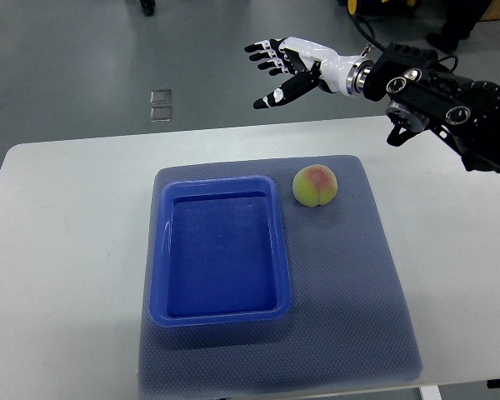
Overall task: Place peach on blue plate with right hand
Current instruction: 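Move the right hand over the peach beside the blue tray, then lower the right hand onto the peach and close fingers around it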
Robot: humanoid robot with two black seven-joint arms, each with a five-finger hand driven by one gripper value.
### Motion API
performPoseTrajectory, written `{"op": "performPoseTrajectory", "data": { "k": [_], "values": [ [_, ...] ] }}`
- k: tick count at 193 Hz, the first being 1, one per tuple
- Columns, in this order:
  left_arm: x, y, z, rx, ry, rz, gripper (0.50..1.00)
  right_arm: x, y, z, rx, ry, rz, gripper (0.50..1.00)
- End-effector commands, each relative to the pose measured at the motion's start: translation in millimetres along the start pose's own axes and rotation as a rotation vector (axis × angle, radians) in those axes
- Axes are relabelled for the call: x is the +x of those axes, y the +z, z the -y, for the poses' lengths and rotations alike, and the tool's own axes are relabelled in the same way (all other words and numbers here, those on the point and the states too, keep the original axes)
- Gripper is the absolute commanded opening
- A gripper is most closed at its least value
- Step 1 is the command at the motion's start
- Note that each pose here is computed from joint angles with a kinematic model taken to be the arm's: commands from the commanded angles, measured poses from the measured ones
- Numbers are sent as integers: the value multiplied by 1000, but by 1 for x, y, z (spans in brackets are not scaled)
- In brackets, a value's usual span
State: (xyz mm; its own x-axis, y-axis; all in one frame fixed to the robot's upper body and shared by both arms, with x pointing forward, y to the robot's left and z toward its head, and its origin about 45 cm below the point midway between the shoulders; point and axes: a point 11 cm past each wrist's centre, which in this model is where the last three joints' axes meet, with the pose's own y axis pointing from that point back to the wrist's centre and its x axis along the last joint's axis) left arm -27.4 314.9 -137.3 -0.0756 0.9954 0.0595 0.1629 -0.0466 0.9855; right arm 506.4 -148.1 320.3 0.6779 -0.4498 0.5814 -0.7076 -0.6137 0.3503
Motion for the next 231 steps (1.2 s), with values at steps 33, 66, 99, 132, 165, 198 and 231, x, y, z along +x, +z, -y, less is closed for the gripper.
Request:
{"op": "performPoseTrajectory", "data": {
  "k": [33,66,99,132,165,198,231],
  "values": [
    [0,0,0,0,-2,2,1000,-6,1,-23,-306,-298,-470,932],
    [0,0,0,0,-2,1,1000,-13,17,-23,-393,-312,-524,932],
    [0,0,0,0,-2,-1,1000,-31,35,-17,-401,-324,-549,932],
    [0,0,0,0,0,-3,1000,-44,49,-14,-407,-333,-548,932],
    [0,0,0,0,-1,-2,1000,-60,58,-8,-398,-340,-533,932],
    [0,0,0,0,0,-3,1000,-68,67,-5,-400,-333,-531,930],
    [0,0,0,0,0,-3,1000,-77,78,-4,-401,-324,-528,928]
  ]
}}
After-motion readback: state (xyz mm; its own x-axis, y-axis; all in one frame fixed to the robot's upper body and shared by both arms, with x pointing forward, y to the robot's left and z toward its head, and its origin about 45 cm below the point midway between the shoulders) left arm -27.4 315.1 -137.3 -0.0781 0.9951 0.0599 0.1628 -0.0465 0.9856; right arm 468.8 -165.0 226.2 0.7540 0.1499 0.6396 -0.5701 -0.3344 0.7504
